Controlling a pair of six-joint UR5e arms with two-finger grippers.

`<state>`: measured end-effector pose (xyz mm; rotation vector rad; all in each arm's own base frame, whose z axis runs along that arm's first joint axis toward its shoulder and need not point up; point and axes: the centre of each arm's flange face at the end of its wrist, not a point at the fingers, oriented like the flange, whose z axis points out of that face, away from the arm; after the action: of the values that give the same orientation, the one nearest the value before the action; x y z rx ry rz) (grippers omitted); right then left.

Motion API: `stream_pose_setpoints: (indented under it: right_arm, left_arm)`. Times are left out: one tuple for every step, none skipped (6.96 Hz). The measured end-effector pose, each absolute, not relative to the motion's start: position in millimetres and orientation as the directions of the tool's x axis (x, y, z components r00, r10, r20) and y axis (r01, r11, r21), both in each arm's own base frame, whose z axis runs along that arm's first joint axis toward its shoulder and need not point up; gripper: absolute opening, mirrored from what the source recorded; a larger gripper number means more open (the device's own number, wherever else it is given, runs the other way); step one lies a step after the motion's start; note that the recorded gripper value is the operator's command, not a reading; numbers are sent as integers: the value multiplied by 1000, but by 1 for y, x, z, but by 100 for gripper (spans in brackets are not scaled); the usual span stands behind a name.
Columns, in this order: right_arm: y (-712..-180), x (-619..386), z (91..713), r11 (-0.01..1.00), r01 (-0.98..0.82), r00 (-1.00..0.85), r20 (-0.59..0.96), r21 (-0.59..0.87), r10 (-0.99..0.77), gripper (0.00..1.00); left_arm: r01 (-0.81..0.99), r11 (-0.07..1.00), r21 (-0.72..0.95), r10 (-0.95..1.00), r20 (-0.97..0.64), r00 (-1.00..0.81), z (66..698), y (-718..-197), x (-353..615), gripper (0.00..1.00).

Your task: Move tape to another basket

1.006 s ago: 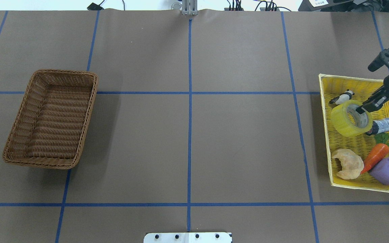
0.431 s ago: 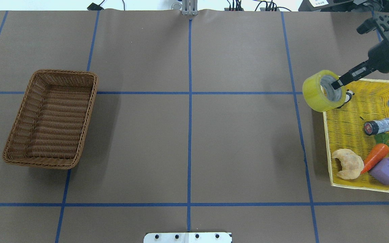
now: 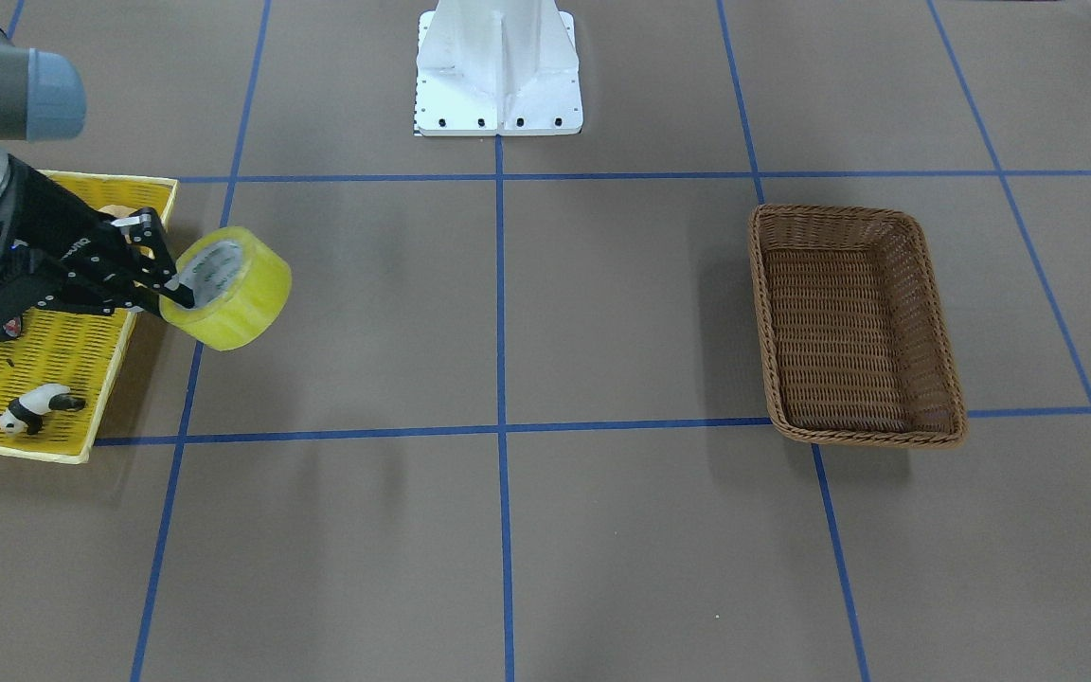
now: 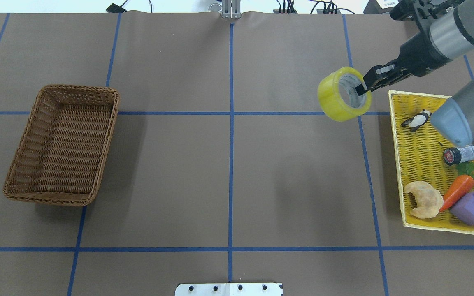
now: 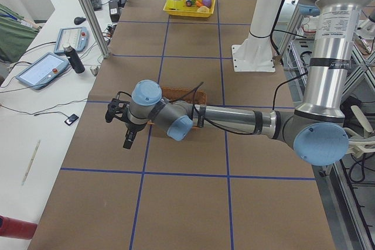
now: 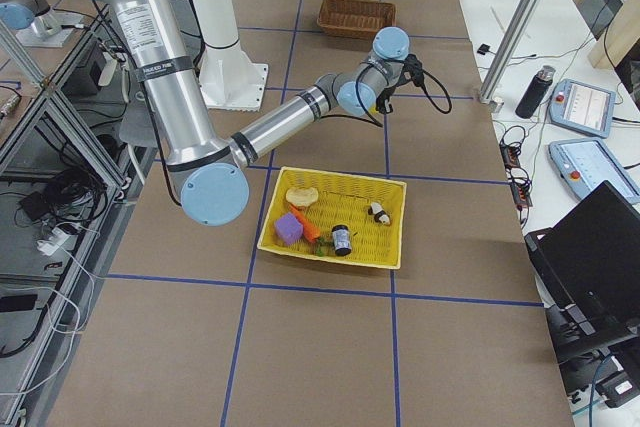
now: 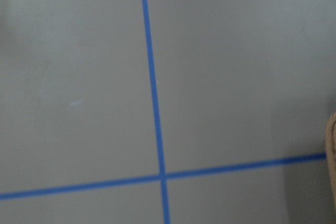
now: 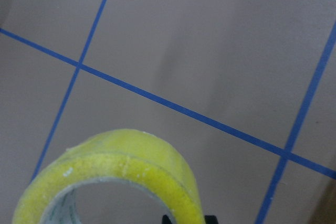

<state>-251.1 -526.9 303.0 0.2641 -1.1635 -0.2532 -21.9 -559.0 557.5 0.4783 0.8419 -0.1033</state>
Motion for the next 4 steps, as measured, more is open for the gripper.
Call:
stream_pose_setpoints:
  right_arm:
    - [-511,-282,287,950,-10,344,893,313,-291,0]
    - [-491,-310,273,962,-78,279,932,261,-230,0]
    - [-471,-329,261,974,-126,187,969,186,-161,0]
    - [-453,-340,249,982,-159,82,992,105,-93,0]
  left_arm:
    - [364,854,373,86,-789,608,554,-557,-15,98]
    - [452,830,326,54,-854,518,543,-553,-3,98]
    - [523,821,230,9,-920,391,526,-548,19,98]
    - [556,823,113,-34,-968,247,504,-545,46,98]
